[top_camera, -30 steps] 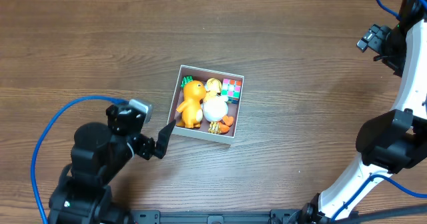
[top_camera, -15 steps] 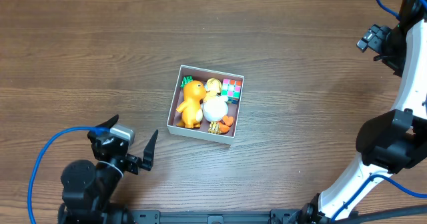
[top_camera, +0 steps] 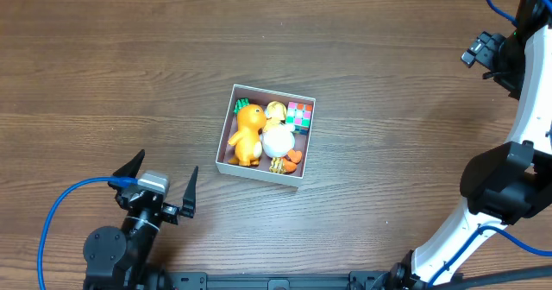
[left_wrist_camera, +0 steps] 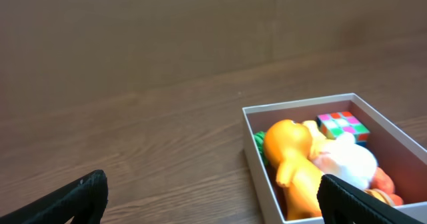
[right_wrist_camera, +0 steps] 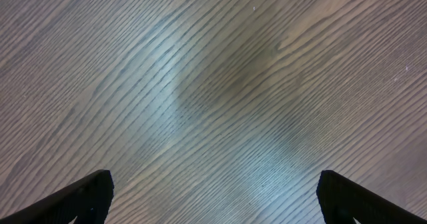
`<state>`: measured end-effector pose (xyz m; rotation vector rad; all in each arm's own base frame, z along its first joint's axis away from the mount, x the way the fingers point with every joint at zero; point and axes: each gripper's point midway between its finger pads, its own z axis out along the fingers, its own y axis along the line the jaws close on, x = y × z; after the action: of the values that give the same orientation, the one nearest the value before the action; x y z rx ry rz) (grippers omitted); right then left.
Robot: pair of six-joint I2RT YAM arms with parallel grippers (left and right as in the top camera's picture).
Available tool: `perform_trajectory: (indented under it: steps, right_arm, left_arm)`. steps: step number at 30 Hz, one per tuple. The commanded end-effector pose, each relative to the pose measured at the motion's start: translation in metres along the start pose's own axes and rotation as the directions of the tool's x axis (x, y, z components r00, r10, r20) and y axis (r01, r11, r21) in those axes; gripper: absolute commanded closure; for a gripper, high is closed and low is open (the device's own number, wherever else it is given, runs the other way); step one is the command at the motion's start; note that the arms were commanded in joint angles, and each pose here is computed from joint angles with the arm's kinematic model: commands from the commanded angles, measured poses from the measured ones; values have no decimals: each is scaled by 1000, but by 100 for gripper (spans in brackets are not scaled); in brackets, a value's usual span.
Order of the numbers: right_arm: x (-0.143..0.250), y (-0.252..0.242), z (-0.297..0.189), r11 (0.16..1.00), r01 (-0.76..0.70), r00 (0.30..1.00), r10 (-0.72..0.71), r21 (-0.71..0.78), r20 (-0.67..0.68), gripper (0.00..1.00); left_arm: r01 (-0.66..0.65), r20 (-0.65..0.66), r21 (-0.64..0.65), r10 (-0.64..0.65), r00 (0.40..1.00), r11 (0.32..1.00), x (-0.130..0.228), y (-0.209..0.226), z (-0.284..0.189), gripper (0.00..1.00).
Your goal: Pack container
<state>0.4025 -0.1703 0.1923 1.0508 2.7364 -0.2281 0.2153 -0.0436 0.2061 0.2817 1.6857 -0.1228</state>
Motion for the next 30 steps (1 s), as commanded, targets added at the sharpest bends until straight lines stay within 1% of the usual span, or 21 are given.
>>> perform_trajectory:
  steps: [1, 6, 10, 16, 21, 30]
  right_arm:
    - [-1, 0, -7, 1000, 3, 1000, -3, -8, 18, 0]
    - [-1, 0, -7, 1000, 3, 1000, -3, -8, 18, 0]
    - [-1, 0, -7, 1000, 3, 1000, -3, -8, 18, 0]
    - [-1, 0, -7, 1000, 3, 1000, -3, -8, 18, 0]
    - [-1, 0, -7, 1000, 3, 1000, -3, -8, 18, 0]
    - [-1, 0, -7, 1000, 3, 1000, -3, -8, 18, 0]
  left_arm:
    - [-19, 24, -72, 21, 999, 997, -5, 13, -1, 0]
    - [-21, 40, -115, 26, 999, 993, -4, 20, 1, 0]
    - [-18, 24, -116, 21, 999, 993, 12, 21, 10, 0]
    - [-21, 48, -103, 26, 999, 994, 35, 19, 25, 0]
    - [-23, 61, -106, 29, 998, 994, 45, 19, 30, 0]
    - [-20, 46, -165, 28, 999, 986, 48, 29, 29, 0]
